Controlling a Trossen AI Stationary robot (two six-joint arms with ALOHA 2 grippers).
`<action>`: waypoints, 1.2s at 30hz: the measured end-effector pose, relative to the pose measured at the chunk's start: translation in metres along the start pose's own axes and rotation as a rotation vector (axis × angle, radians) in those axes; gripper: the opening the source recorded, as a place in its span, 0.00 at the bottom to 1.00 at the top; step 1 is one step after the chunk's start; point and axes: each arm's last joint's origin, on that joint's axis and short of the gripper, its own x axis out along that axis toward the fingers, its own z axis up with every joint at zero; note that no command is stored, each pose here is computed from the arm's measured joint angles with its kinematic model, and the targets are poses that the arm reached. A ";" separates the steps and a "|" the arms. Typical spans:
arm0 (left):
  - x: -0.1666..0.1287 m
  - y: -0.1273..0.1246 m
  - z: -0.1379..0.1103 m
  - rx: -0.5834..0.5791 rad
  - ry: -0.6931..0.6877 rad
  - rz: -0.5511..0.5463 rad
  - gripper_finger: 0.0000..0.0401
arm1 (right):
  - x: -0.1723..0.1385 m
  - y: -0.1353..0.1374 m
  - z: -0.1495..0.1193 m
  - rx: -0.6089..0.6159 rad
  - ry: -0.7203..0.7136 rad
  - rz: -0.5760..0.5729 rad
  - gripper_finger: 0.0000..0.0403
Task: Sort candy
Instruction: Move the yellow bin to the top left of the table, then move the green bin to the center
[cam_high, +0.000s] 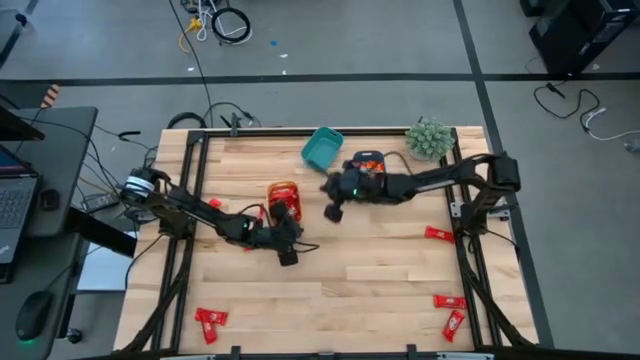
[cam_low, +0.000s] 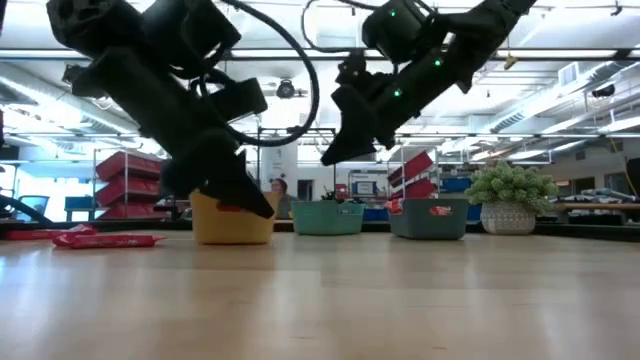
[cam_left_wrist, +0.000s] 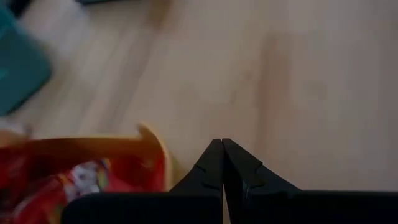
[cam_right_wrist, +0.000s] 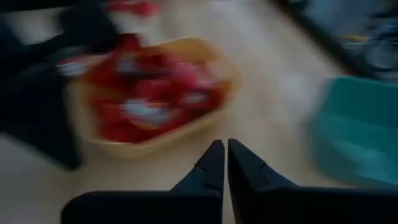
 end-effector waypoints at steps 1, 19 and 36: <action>0.001 0.002 0.000 -0.004 0.002 0.019 0.00 | 0.000 -0.008 0.002 0.004 -0.002 -0.025 0.04; 0.016 0.052 -0.001 -0.031 0.006 0.089 0.00 | 0.042 -0.079 -0.015 0.015 0.021 -0.075 0.36; -0.038 0.057 0.023 0.000 -0.091 0.001 0.00 | 0.081 -0.088 -0.021 -0.036 0.140 0.016 0.23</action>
